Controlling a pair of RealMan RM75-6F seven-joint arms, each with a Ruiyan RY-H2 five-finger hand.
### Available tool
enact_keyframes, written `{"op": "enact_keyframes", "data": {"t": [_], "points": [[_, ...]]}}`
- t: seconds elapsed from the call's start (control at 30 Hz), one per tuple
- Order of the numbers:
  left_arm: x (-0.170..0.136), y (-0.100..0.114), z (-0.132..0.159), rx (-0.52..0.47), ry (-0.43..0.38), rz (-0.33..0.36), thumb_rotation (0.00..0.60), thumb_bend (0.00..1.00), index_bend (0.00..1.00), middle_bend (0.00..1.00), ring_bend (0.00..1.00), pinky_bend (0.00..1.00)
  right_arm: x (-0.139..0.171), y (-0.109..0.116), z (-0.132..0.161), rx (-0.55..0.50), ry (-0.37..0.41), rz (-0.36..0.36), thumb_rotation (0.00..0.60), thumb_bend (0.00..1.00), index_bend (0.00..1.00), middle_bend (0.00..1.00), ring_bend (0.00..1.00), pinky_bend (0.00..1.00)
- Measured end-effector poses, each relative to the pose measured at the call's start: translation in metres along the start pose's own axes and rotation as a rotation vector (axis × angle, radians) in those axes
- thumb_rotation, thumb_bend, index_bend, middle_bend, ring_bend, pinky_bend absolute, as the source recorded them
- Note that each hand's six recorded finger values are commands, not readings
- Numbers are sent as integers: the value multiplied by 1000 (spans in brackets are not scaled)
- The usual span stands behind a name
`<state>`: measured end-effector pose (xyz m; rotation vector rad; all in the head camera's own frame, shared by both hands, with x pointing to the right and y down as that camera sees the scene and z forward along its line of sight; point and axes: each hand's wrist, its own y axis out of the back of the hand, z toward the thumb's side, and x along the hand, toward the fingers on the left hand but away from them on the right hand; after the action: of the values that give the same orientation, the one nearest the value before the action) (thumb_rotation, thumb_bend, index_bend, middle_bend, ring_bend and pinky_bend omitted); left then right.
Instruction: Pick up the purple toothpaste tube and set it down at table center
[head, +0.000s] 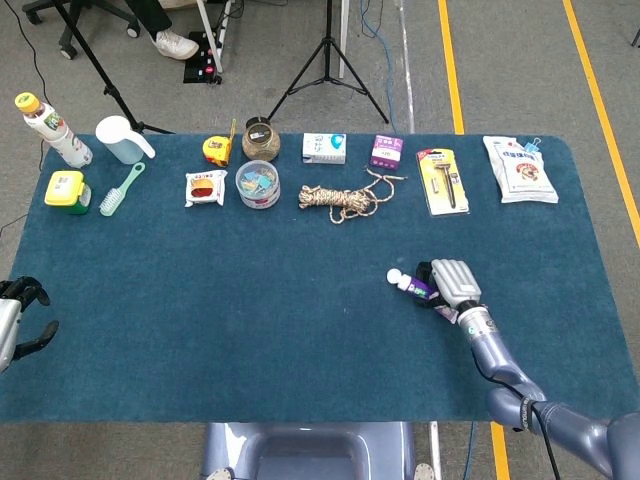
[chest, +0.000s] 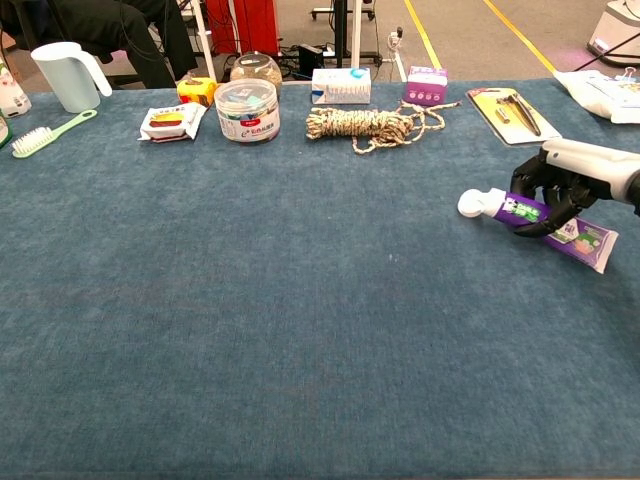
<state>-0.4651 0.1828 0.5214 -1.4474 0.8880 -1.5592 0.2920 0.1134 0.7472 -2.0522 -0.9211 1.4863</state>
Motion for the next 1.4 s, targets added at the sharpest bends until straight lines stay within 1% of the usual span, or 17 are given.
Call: {"op": "enact_keyframes", "data": {"t": [0.2,0.3,0.43,0.63,0.87,1.0,1.17,1.2,1.27,1.4], "points": [[1,1,2,-2,-7,3,539,268,462,344,323,388,4,6,4,-96,23,-23,600,349,680,722,821,779],[3,3,8,-2,-31,8,538,268,462,344,323,388,10,14,11,-149,57,-54,600,348,696,752,861,837],[7,5,15,-1,-54,14,538,268,462,344,323,388,22,26,24,-204,126,-91,600,348,708,783,916,906],[14,9,35,-9,-125,12,539,268,462,344,324,388,38,32,46,-208,225,-96,600,348,722,818,987,970],[27,17,71,20,-254,18,533,268,457,344,328,388,52,30,69,-171,291,-62,600,348,735,873,1000,999],[36,20,93,50,-324,23,524,268,409,326,313,388,58,27,81,-147,319,-33,600,348,740,897,1000,1000],[48,16,128,97,-429,18,507,268,285,249,244,388,66,26,103,-142,360,7,600,348,747,917,1000,1000],[49,16,132,104,-440,18,505,268,257,227,224,388,67,26,106,-141,366,13,600,348,748,919,1000,1000],[53,13,146,133,-477,19,488,268,212,184,183,379,69,26,114,-128,379,27,600,348,749,924,1000,1000],[58,7,173,191,-547,29,445,268,162,126,129,362,73,27,128,-109,400,46,600,348,750,933,1000,1000]]}}
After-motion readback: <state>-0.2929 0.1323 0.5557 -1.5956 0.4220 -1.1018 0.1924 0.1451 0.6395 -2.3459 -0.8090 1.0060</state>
